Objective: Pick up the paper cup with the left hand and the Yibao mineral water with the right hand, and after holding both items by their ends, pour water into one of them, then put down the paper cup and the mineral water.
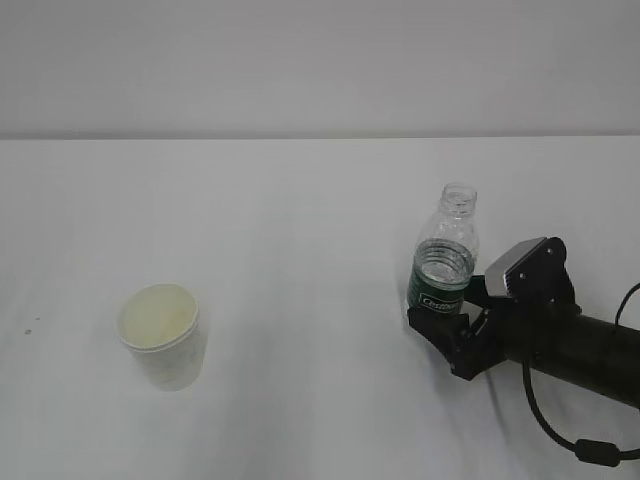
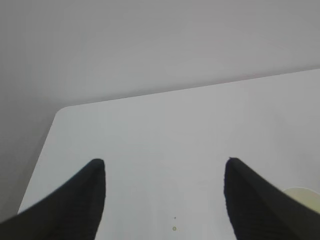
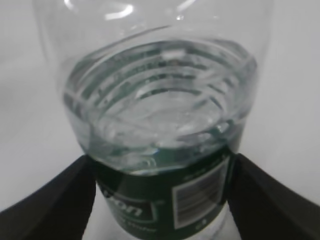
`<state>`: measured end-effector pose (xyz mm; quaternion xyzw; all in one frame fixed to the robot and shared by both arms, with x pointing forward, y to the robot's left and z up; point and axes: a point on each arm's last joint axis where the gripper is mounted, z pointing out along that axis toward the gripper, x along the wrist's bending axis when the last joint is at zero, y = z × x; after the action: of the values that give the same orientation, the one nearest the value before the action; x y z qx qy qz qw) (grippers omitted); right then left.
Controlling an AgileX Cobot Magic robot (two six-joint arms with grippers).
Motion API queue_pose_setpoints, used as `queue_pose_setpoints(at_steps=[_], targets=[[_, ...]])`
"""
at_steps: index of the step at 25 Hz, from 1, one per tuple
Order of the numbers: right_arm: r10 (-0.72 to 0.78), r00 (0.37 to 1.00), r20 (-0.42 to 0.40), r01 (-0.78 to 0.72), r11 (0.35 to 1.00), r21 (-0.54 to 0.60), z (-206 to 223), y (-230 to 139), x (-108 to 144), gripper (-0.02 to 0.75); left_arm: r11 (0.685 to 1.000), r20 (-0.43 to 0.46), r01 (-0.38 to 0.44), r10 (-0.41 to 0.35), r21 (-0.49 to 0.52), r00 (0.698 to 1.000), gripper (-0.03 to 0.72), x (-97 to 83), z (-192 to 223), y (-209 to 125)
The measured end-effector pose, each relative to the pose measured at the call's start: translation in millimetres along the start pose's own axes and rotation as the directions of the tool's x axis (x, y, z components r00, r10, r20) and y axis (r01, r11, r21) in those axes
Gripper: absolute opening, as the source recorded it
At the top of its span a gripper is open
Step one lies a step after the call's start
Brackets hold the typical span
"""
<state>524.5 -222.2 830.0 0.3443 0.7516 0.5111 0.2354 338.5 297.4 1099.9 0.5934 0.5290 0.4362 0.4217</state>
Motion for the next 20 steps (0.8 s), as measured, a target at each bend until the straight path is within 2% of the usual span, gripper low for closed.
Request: queue_pose_setpoints(at_steps=[20], targets=[[-0.023,1.0,-0.007,0.023,0.999,-0.039,11,8,-8,0.613,1.0,0.0,0.0,0.0,0.0,1.0,0.529,0.0,0,0]])
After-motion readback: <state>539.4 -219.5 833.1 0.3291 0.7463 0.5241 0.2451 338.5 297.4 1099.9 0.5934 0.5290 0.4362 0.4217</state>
